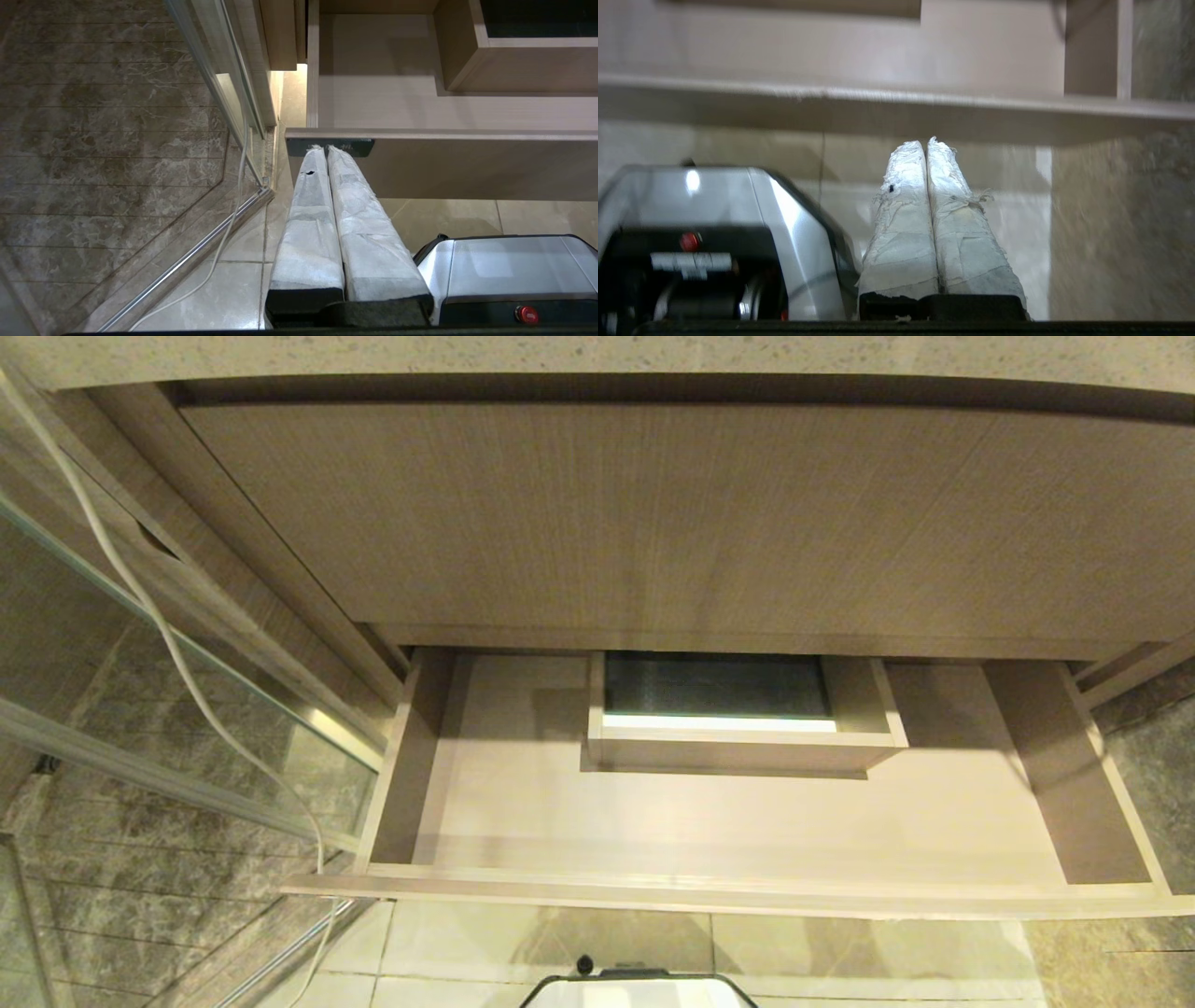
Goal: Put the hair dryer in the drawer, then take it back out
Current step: Pull open the drawer, then pick up the hairdryer
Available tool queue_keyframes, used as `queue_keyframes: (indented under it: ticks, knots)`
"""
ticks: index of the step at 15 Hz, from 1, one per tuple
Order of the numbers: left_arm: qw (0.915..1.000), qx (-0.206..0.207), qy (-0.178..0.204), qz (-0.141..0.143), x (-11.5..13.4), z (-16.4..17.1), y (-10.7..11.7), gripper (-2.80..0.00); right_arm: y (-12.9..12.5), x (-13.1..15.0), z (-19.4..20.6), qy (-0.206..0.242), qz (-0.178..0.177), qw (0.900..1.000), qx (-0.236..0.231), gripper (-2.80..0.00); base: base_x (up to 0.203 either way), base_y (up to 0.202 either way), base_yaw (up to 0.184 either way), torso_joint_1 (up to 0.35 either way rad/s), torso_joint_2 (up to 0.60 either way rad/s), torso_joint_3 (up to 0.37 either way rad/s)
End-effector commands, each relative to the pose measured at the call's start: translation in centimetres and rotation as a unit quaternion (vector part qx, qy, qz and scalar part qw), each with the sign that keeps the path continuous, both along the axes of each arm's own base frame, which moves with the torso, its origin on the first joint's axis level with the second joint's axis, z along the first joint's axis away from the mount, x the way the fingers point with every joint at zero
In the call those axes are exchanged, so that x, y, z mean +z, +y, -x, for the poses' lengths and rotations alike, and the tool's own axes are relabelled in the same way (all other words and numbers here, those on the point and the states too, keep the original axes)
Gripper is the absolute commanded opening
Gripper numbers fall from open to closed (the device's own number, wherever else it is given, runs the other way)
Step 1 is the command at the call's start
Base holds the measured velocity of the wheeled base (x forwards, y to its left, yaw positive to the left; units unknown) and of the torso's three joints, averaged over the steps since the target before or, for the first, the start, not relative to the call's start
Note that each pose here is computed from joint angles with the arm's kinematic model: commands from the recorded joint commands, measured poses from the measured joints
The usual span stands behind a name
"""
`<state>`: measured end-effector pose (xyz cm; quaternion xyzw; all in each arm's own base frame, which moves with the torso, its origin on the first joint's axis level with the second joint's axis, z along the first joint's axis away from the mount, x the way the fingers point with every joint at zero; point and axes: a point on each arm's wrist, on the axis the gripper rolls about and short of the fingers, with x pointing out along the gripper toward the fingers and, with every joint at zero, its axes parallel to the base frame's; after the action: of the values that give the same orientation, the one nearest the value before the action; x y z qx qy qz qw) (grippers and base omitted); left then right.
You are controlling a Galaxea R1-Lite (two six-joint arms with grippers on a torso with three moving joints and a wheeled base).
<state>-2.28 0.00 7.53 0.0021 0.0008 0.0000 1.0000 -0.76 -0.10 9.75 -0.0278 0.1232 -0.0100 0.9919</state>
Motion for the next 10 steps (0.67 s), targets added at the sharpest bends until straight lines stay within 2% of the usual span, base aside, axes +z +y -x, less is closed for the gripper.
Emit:
queue_keyframes:
  ticks: [1,3,10]
  knots:
    - [1.0000,0.000,0.001,0.000,-0.04,-0.01,0.00,-2.80,0.04,-1.39,1.96,-0.099,-0.014,0.995,0.007,-2.80,0.000,0.000,0.000,0.000,0.00,0.000]
    - [1.0000,0.000,0.000,0.000,-0.02,0.00,0.00,-2.80,0.07,-1.91,1.56,-0.138,-0.028,0.990,0.010,-2.80,0.000,0.000,0.000,0.000,0.00,0.000]
    - [1.0000,0.000,0.001,0.000,-0.04,-0.01,0.00,-2.80,0.08,-2.12,1.52,-0.129,-0.050,0.990,0.008,-2.80,0.000,0.000,0.000,0.000,0.00,0.000]
